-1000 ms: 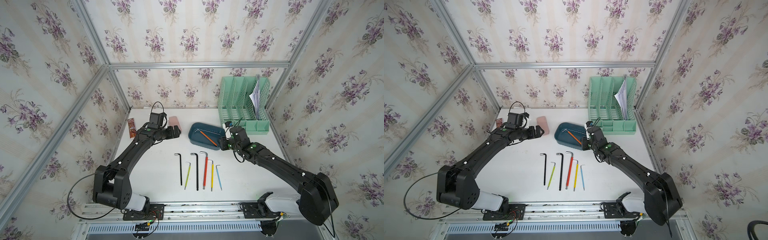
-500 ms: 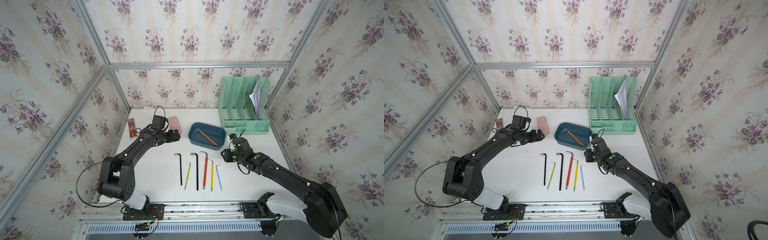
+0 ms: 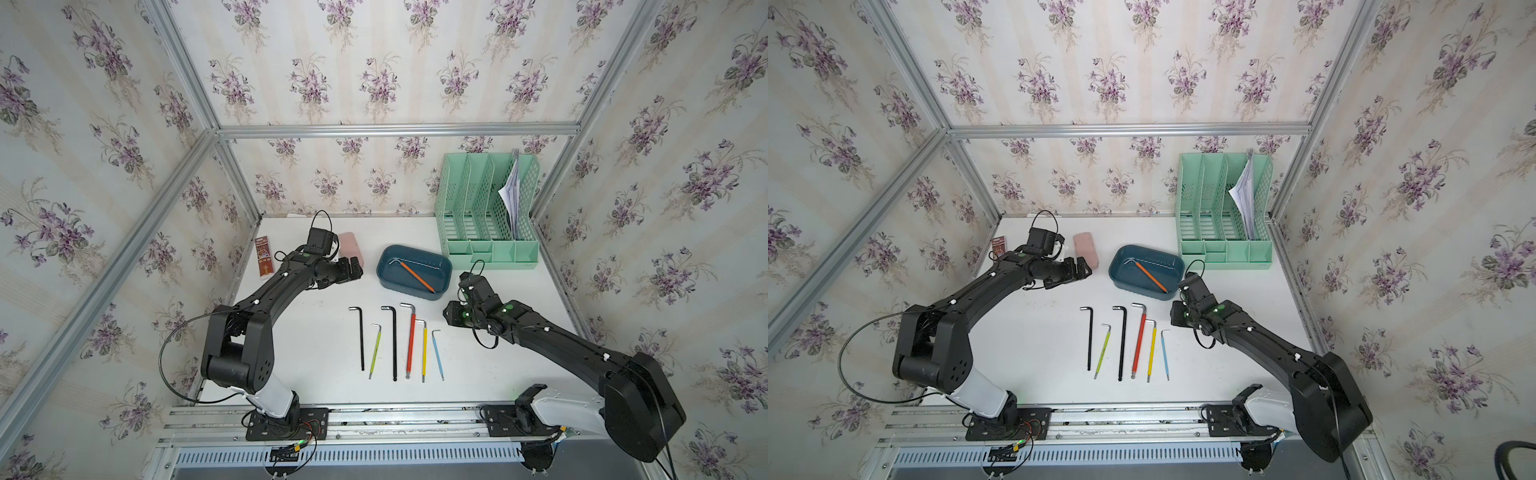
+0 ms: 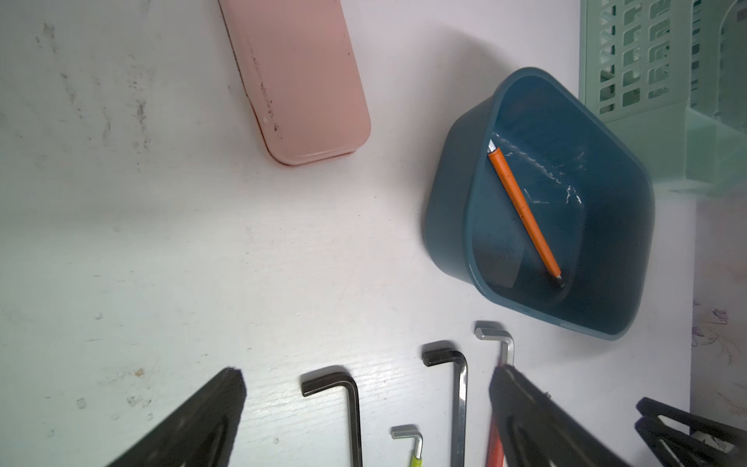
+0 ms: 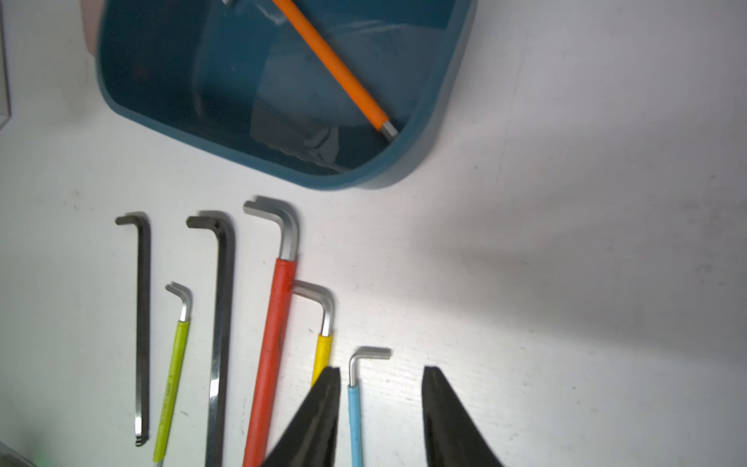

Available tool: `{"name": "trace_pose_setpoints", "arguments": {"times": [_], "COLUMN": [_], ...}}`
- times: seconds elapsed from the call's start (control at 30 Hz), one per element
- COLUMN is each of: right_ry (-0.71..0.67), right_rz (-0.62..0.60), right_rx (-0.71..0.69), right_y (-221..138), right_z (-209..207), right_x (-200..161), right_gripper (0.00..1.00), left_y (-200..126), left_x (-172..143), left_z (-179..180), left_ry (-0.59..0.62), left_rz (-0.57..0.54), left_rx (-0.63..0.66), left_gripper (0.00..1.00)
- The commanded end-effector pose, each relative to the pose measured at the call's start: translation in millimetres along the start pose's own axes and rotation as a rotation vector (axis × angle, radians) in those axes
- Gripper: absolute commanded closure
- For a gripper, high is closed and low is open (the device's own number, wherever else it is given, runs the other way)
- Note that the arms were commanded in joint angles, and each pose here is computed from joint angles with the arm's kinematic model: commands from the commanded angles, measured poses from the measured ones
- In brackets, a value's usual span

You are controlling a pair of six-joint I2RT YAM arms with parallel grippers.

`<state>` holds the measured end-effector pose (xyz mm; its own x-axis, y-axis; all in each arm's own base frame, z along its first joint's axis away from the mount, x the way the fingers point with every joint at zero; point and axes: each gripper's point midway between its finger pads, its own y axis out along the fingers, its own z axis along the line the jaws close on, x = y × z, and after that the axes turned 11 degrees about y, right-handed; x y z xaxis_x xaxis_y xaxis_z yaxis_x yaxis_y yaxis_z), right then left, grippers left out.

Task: Put the hex key on the desktop into the storage box
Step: Pick up the Allen key from the center of the board.

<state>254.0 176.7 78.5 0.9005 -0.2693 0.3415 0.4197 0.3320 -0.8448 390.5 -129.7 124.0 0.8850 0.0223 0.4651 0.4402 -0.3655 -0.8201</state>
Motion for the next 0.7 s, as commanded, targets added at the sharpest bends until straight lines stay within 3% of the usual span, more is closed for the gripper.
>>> {"name": "trace_pose_setpoints", "arguments": {"times": [0.0, 0.3, 0.47, 0.67], "right_ry": [0.057, 0.077, 0.064, 0.045], "right_rz": [0.078, 0.183, 0.176, 0.175], "right_rx": [-0.015, -0.027, -0.095, -0.123], "right_y": [1.6, 0.7, -1.8, 0.5], "right_z": [-6.8, -8.0, -11.4, -3.8], "right_x": [-18.1, -47.4, -54.7, -63.8], "right_gripper": [0.62, 0.6, 0.6, 0.59], "left_y": [-2.1, -10.6, -6.6, -2.7], "left_x": [-1.4, -7.5, -20.5, -14.0], "left_z": [-4.0, -0.1, 3.4, -9.7], "left_ry": [-0.009, 0.023, -0.005, -0.018], "left_rz": [0.027, 0.013, 0.025, 0.017], "left_rx": [-0.005, 0.028, 0.028, -0.015], "left_gripper": [0.01, 0.01, 0.01, 0.01]}}
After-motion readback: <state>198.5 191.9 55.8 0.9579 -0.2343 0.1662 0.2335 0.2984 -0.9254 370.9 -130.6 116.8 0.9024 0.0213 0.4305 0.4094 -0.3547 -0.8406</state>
